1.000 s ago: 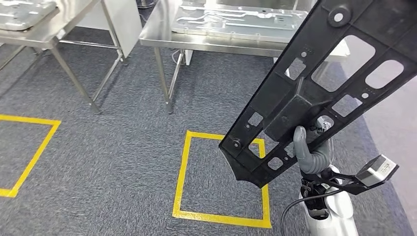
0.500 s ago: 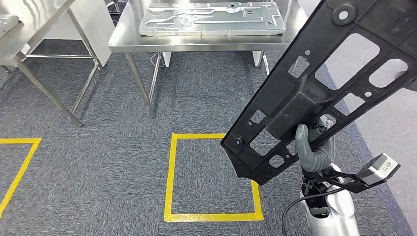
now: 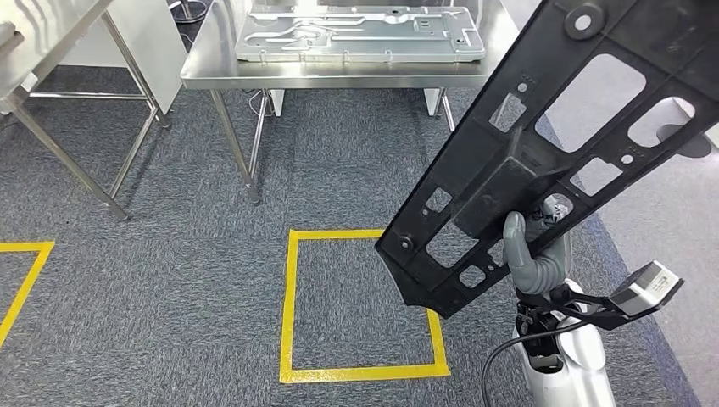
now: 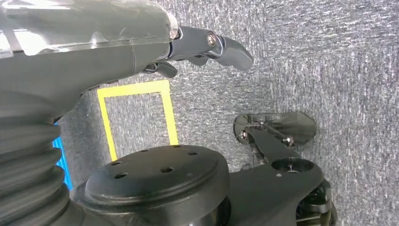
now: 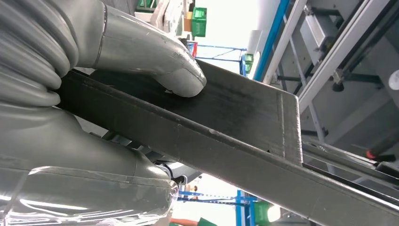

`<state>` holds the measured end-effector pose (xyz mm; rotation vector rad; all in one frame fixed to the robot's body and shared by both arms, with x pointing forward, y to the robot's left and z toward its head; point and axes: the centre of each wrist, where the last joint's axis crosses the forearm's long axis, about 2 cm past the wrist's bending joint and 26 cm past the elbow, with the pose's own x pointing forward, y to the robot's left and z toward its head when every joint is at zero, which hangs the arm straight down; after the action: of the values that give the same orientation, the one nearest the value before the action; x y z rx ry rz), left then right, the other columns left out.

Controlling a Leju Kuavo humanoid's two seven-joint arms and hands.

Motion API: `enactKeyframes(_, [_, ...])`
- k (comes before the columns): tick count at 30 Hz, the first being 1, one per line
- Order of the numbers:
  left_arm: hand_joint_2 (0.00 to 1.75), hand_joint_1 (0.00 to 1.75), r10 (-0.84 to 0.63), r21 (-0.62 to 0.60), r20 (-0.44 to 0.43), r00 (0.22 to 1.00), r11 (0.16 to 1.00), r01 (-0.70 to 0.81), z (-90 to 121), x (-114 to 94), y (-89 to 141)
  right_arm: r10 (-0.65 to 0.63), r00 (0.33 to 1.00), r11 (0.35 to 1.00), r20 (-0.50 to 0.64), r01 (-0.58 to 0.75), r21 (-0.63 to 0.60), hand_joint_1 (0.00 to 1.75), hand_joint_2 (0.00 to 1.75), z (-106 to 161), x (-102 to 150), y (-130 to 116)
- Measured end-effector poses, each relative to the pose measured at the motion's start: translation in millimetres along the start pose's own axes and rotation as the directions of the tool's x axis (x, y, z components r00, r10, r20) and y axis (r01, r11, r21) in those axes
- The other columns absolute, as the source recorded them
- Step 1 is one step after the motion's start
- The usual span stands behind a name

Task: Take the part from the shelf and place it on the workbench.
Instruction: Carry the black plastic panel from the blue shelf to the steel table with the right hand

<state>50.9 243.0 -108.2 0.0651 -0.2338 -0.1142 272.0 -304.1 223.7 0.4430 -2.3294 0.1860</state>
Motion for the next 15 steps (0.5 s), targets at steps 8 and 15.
enactKeyframes(8, [1.75,0.00,0.000,0.001,0.003,1.000,1.000,0.000,0.0,0.1,0.0,-0.003,1.000,1.000,-0.001,0.003,-0.001,1.75,1.75,-1.5,-1.3,-0.9])
enactKeyframes(15, [1.75,0.00,0.001,-0.001,0.008,1.000,1.000,-0.001,-0.1,1.4,0.1,-0.003,1.000,1.000,0.001,0.003,-0.002,1.75,1.75,-1.9,-1.2,-1.2])
